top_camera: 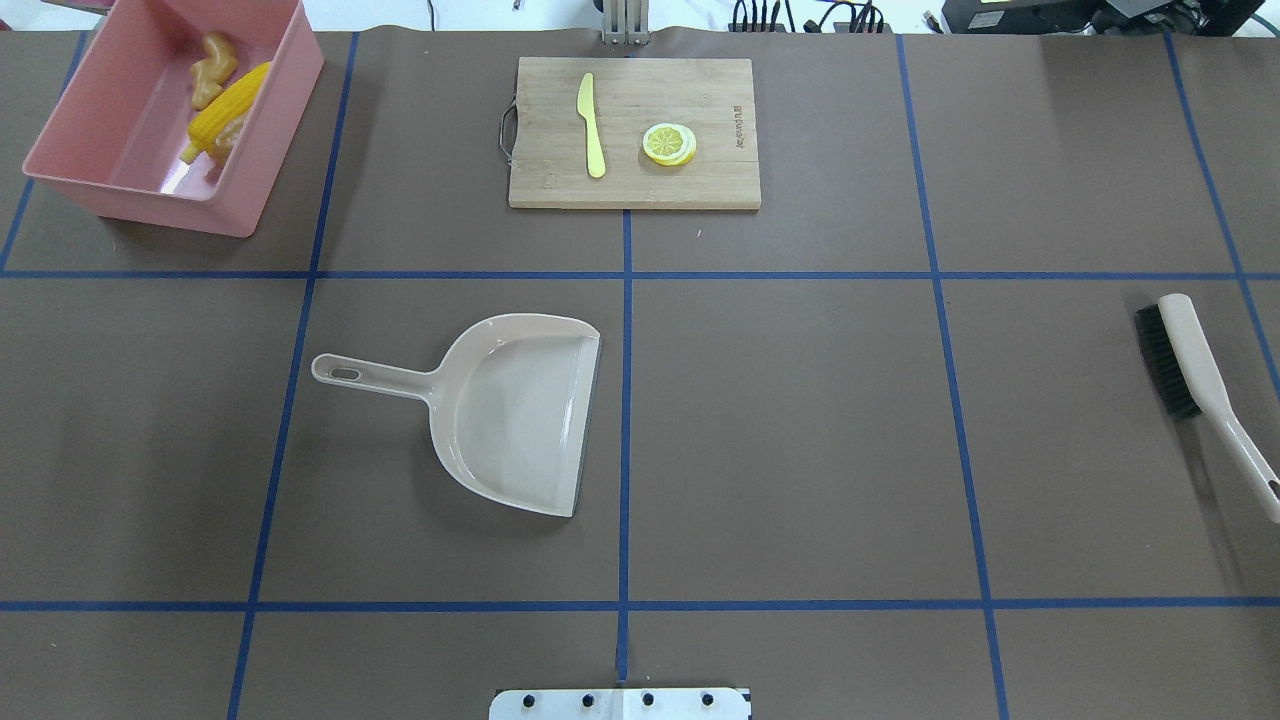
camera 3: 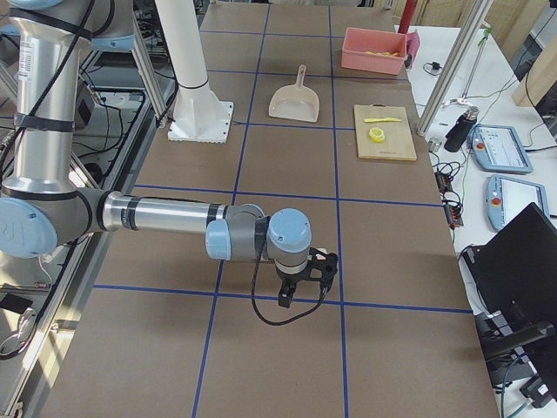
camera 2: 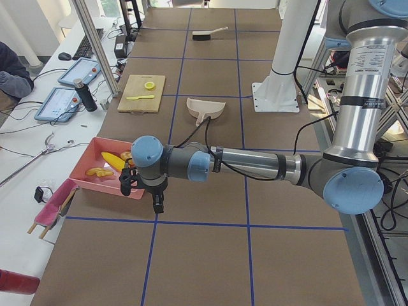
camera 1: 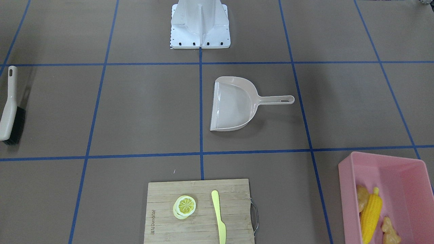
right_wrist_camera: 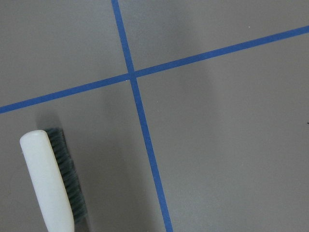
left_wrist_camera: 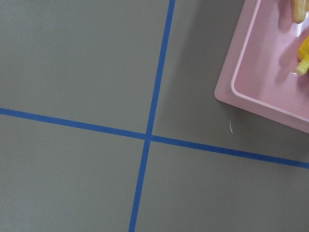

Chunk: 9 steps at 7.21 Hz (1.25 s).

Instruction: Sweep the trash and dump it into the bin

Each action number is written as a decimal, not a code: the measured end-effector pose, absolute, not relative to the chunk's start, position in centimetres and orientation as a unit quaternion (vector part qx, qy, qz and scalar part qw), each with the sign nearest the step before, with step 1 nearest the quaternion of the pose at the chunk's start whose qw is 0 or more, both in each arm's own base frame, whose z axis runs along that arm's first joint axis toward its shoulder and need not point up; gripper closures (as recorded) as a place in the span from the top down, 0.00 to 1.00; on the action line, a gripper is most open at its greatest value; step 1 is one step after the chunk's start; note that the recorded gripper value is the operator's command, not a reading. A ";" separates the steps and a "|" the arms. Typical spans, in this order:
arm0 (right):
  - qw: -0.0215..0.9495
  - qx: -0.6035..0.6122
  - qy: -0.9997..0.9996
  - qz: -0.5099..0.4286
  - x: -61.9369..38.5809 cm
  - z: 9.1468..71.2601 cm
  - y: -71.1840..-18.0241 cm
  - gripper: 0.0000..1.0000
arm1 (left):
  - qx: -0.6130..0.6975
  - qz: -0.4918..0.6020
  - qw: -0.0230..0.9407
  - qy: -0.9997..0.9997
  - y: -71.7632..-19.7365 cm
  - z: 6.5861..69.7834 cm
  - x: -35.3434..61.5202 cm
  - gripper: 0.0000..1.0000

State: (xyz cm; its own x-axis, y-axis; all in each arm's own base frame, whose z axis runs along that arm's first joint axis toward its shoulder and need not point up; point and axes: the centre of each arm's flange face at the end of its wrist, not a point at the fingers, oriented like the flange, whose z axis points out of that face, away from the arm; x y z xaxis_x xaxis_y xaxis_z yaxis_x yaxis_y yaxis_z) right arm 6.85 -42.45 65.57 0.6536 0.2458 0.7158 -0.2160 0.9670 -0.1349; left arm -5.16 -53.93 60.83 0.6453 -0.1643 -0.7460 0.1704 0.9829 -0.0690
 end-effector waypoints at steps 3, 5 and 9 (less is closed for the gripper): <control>0.909 -0.020 -0.396 0.127 6.8 65.7 -42.4 1.00 | 0.040 -0.076 0.909 0.408 -50.5 65.1 -5.3 0.99; 0.909 -0.020 -0.396 0.128 6.8 65.7 -42.2 1.00 | 0.048 -0.074 0.909 0.408 -50.0 65.4 -5.3 0.99; 0.909 -0.020 -0.397 0.128 6.8 65.7 -42.2 1.00 | 0.057 -0.075 0.917 0.387 -51.0 64.9 -5.6 0.99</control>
State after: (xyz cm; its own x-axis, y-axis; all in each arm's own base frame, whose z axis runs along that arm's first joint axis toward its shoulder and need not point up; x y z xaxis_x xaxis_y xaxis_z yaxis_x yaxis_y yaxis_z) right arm 6.83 -42.22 65.72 0.6522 0.2487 0.7161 -0.2167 0.9664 -0.1383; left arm -5.59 -50.98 64.91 0.6895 -0.0936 -0.7182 0.1819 0.9822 0.0465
